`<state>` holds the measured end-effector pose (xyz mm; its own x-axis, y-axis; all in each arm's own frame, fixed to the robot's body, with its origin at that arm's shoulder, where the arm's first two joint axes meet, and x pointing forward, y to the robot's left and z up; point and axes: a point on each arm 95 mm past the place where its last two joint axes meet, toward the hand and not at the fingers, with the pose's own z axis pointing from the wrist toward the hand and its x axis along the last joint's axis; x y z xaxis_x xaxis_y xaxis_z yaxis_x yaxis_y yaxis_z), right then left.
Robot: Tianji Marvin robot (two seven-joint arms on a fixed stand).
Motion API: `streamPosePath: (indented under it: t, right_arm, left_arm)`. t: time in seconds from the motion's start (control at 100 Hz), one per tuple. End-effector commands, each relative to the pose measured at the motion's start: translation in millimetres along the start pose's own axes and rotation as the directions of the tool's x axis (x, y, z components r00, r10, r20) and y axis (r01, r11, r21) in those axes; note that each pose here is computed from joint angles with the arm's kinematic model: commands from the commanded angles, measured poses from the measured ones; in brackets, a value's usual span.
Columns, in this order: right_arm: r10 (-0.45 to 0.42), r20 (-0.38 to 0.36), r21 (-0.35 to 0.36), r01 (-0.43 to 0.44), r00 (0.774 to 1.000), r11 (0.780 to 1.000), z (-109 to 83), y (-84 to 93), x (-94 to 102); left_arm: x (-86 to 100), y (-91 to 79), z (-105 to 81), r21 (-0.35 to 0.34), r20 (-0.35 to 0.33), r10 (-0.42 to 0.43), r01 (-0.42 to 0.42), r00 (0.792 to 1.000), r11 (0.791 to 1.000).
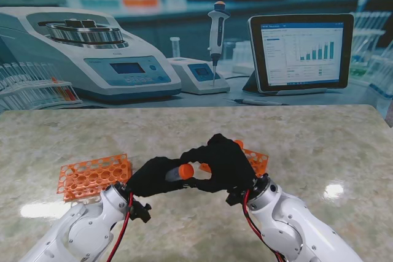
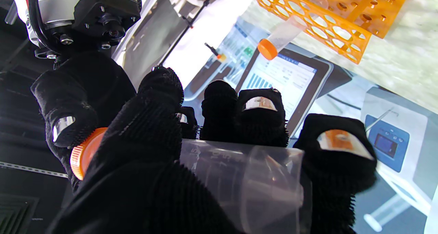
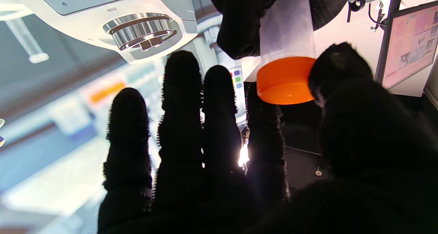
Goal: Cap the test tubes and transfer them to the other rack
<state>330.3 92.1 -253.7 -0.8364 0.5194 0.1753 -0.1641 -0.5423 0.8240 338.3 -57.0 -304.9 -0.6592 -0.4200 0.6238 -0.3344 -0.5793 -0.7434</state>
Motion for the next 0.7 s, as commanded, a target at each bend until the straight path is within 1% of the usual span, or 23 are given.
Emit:
streamPosePath:
  t: [0.0,0.23,0.69]
  right_arm:
    - [0.008,0.014,0.004,-0.008,1.0,1.0,-1.5,-4.6,0.4]
    - [0.018,0.028,0.006,-0.019,0.999,1.0,-0.9,-9.1,-2.0]
    - [0.016,0.05,-0.015,-0.015,0.999,1.0,0.2,-15.4,-2.6]
  left_arm:
    - [5.7,0.6,2.1,-0.001,-0.018,-0.002,0.002,1.0,1.0]
    - [6.6,1.4,2.7,-0.003,-0.023,-0.003,0.002,1.0,1.0]
    - [8.5,2.3,3.0,0.0,-0.03,-0.002,0.002,1.0,1.0]
